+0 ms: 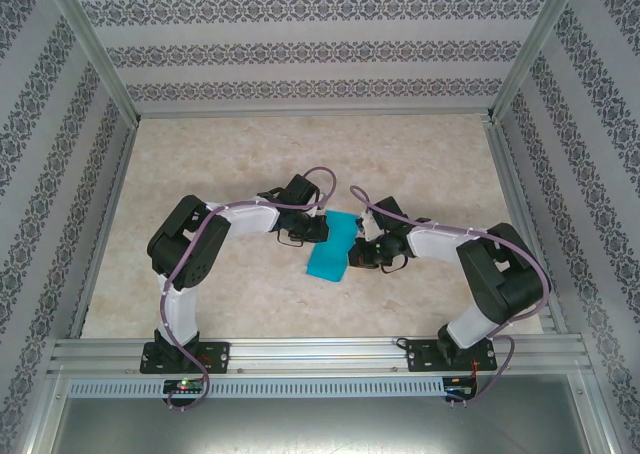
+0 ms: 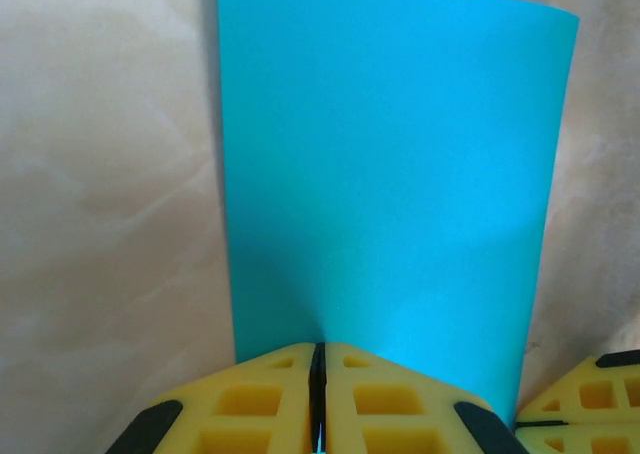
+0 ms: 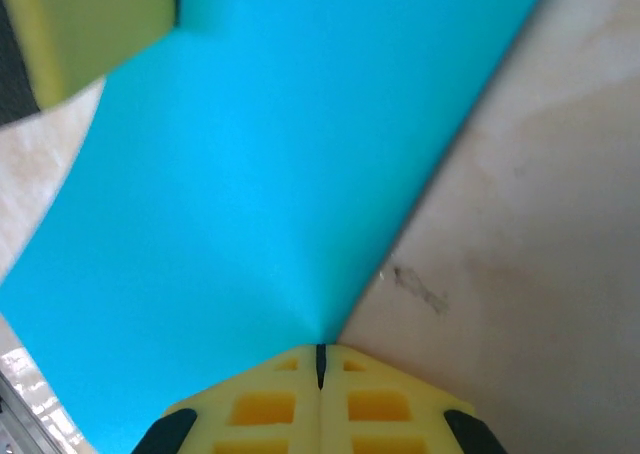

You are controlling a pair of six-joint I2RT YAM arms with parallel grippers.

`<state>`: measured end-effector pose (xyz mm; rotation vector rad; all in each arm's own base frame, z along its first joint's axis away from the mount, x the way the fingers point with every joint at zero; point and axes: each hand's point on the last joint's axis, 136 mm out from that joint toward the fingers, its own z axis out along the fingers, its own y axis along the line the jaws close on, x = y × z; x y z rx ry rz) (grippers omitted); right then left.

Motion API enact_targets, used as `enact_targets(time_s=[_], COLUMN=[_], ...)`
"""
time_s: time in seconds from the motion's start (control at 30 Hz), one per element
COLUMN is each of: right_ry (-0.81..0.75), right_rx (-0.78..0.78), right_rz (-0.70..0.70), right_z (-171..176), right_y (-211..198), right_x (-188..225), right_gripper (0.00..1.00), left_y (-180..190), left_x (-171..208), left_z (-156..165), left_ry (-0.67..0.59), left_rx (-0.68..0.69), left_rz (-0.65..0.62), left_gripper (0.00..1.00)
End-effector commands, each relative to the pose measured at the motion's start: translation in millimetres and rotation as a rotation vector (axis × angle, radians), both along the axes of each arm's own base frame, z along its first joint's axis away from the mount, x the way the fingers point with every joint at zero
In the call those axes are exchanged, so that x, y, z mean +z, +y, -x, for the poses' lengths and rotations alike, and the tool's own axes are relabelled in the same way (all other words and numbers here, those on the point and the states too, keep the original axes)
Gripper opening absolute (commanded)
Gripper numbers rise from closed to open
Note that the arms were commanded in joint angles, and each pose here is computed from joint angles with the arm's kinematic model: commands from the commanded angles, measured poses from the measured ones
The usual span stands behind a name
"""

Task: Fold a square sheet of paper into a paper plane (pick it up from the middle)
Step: Fold the square sheet of paper in half at the center of the table.

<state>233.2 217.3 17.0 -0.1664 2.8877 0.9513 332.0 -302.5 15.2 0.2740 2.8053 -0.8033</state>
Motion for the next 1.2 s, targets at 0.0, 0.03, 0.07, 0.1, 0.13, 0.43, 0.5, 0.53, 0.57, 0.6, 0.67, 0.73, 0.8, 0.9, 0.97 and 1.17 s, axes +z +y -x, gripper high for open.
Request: enact_targets(time_s=[0.0, 0.03, 0.07, 0.1, 0.13, 0.43, 0.5, 0.53, 0.57, 0.6, 0.67, 0.73, 0.8, 0.9, 0.97, 1.17], right_ry=[-0.007, -0.031, -0.052, -0.065, -0.073, -0.015, 0.007, 0.016, 0.024, 0.032, 0.043, 0.054, 0.066, 0.083, 0.094, 0.125], right_rx=[-0.017, -0.029, -0.044, -0.052, -0.059, 0.001, 0.014, 0.019, 0.022, 0.026, 0.030, 0.034, 0.037, 0.031, 0.018, -0.007], right_rz=[-0.004, -0.033, -0.053, -0.063, -0.078, -0.058, -0.043, -0.035, -0.028, -0.021, -0.008, 0.001, 0.014, 0.058, 0.087, 0.128], right_z=[4, -2, -8, -12, -17, -18, -12, -9, -5, -1, 5, 13, 21, 32, 38, 57], right_y=[1, 6, 10, 13, 17, 42, 40, 39, 37, 35, 30, 26, 20, 9, 1, -13], right_x=[16, 25, 31, 35, 39, 11, 2, -1, -4, -7, -10, -13, -15, -22, -26, -36], right_gripper=[0.04, 0.04, 0.04, 0.04, 0.04, 0.04, 0.04, 0.04, 0.04, 0.04, 0.04, 0.04, 0.04, 0.04, 0.04, 0.04], left_y=[61, 61, 61, 61, 60, 60, 59, 59, 59, 59, 59, 60, 59, 61, 61, 62], left_x=[-71, -71, -71, -70, -70, -71, -71, -71, -71, -71, -72, -72, -72, -73, -73, -74], left_z=[47, 46, 46, 46, 46, 45, 45, 45, 45, 45, 45, 44, 43, 43, 43, 43], left_ry=[0.200, 0.199, 0.200, 0.199, 0.200, 0.197, 0.199, 0.200, 0.201, 0.201, 0.201, 0.203, 0.201, 0.205, 0.206, 0.207], left_rx=[0.020, 0.020, 0.020, 0.019, 0.019, 0.017, 0.016, 0.015, 0.015, 0.015, 0.011, 0.012, 0.012, 0.014, 0.014, 0.012], left_rz=[-0.285, -0.284, -0.283, -0.283, -0.280, -0.281, -0.279, -0.280, -0.281, -0.282, -0.284, -0.286, -0.285, -0.289, -0.287, -0.289], left_gripper=[0.13, 0.13, 0.13, 0.13, 0.13, 0.13, 0.13, 0.13, 0.13, 0.13, 0.13, 0.13, 0.13, 0.13, 0.13, 0.13])
